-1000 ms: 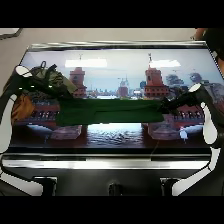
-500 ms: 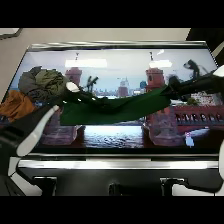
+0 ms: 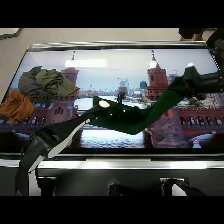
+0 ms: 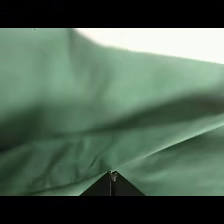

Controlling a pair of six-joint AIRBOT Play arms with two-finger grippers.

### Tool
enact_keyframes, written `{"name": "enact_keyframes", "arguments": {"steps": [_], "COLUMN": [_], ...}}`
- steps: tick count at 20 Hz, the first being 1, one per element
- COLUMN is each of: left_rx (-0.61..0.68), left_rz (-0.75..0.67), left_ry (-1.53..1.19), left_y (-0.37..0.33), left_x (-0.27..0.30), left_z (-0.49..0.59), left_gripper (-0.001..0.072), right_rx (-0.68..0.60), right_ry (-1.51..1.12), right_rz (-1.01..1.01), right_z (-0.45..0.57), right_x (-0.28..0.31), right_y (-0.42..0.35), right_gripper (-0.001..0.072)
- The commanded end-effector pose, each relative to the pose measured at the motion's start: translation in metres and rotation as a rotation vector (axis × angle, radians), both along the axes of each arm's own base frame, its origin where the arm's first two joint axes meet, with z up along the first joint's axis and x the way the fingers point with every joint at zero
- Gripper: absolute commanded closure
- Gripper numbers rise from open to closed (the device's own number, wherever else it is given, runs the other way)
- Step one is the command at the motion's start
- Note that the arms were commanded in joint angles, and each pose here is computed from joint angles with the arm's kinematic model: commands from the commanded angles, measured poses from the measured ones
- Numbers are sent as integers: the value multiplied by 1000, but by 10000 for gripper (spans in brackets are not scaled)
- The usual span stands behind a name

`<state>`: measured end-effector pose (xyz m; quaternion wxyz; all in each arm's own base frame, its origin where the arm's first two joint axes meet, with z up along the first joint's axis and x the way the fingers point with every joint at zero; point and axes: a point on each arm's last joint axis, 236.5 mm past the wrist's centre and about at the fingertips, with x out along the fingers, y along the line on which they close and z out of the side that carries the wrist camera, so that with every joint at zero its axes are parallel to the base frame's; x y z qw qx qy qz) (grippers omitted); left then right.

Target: Fold the shirts.

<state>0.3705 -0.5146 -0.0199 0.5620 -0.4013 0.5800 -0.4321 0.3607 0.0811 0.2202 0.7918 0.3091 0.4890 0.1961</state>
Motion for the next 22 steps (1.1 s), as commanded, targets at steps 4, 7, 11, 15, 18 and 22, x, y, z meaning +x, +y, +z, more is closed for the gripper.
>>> {"name": "enact_keyframes", "arguments": {"steps": [4,7,11,15,18,22], "left_rx": [269,357,402,429,437,457], "left_rz": [54,278,545,632,590,558], "left_ry": [-377,-540,-718,-852,-857,-843], "left_y": [161,296,420,446,439,439], "left_x": [91,134,119,82,67,67], "left_z": [78,168,284,348,349,335], "left_gripper": [679,678,678,677,677,676], "right_rx": [215,279,349,406,311,-103], "right_ry": [-56,-16,123,259,231,328], "right_rz": [130,215,194,137,143,20], "right_z": [2,-37,-122,-189,-185,-193], "right_x": [42,61,84,91,101,85], "right_y": [90,173,258,296,243,58], "right_gripper": [667,666,665,93,94,92]}}
